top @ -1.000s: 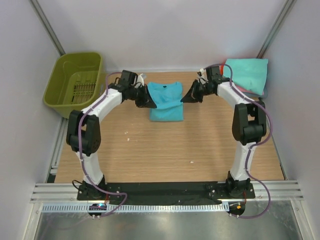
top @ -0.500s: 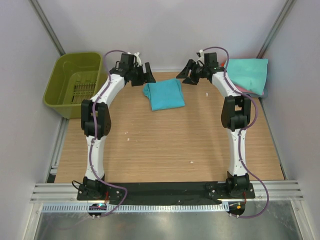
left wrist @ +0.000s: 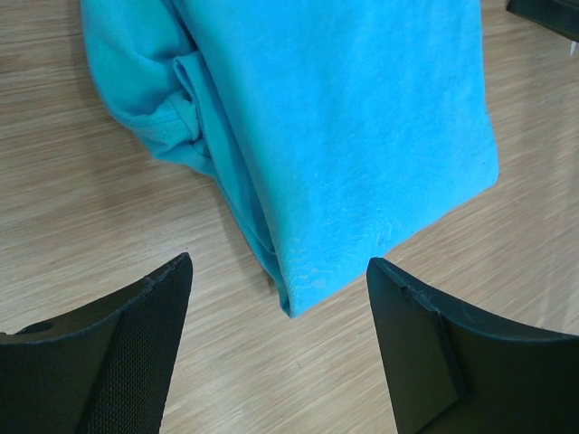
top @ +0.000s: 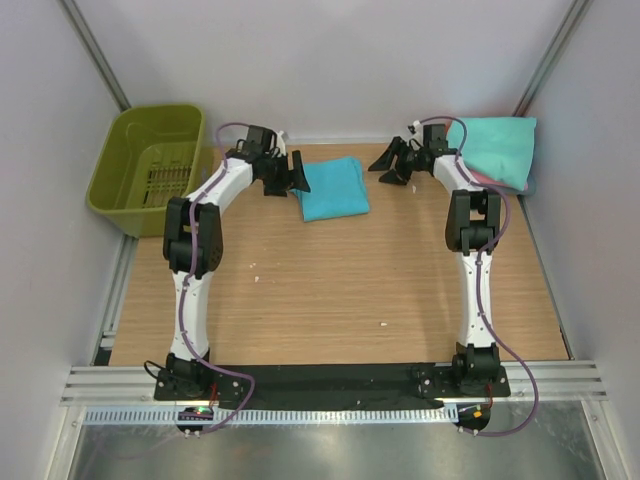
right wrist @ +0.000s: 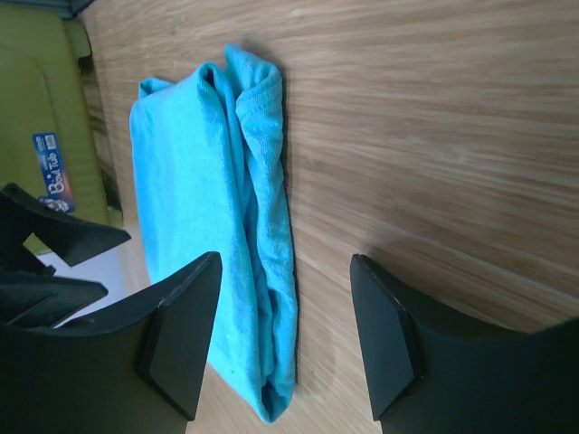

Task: Fold and stack the t-shirts
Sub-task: Fold the tshirt, then neatly place the folded tshirt to the corner

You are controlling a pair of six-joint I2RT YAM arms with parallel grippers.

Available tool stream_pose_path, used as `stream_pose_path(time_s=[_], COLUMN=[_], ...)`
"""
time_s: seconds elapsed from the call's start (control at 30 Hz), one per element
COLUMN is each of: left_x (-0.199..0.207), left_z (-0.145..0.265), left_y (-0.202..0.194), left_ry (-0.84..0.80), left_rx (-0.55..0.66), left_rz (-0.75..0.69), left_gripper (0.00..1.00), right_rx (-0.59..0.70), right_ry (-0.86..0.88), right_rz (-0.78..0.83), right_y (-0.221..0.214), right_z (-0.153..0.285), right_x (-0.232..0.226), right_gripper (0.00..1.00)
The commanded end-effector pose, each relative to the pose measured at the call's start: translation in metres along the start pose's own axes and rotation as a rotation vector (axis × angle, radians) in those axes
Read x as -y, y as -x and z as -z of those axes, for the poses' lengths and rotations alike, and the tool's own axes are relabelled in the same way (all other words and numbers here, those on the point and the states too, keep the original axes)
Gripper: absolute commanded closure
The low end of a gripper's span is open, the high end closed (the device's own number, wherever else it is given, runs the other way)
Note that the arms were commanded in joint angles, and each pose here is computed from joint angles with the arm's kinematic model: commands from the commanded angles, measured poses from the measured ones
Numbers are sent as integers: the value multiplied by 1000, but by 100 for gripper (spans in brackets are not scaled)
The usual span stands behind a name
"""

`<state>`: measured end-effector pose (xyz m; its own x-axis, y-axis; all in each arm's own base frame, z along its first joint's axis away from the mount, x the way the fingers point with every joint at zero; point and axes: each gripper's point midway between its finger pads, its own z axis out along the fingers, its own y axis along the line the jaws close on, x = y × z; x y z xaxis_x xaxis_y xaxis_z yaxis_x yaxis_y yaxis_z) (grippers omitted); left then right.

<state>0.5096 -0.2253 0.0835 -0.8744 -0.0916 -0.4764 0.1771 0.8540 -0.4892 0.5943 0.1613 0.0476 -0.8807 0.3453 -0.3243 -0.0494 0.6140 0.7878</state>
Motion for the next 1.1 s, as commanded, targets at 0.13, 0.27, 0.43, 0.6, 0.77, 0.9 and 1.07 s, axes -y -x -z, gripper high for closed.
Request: stream_pose_path(time_s=[0.13, 0.27, 0.43, 0.6, 0.77, 0.9, 1.07], left_x=[5, -4, -7, -11, -9, -8, -5], left_z=[-1, -9, -20, -29, -39, -47, -56], left_y=[2, -3, -11, -17, -18, -18, -23], left_ry=[-11, 15, 14, 11, -21, -39, -53], left_rx=[9, -7, -28, -46, -52, -53, -68], left_rz=[-76, -83, -66, -31, -5, 4, 17], left_gripper=[23, 24, 25, 25, 25, 25, 25], right_rx=[-30, -73, -98, -126, -138, -151, -177], right_ry=[32, 43, 45, 36, 26, 6, -26], right_rz=[17, -2, -11, -19, -21, -16, -10], right_y=[-12, -30, -43, -55, -61, -69, -81], right_z=[-31, -45, -57, -64, -66, -71, -77], right_x=[9, 10, 8, 12, 15, 19, 20], right_gripper=[35, 35, 36, 37, 38, 40, 42])
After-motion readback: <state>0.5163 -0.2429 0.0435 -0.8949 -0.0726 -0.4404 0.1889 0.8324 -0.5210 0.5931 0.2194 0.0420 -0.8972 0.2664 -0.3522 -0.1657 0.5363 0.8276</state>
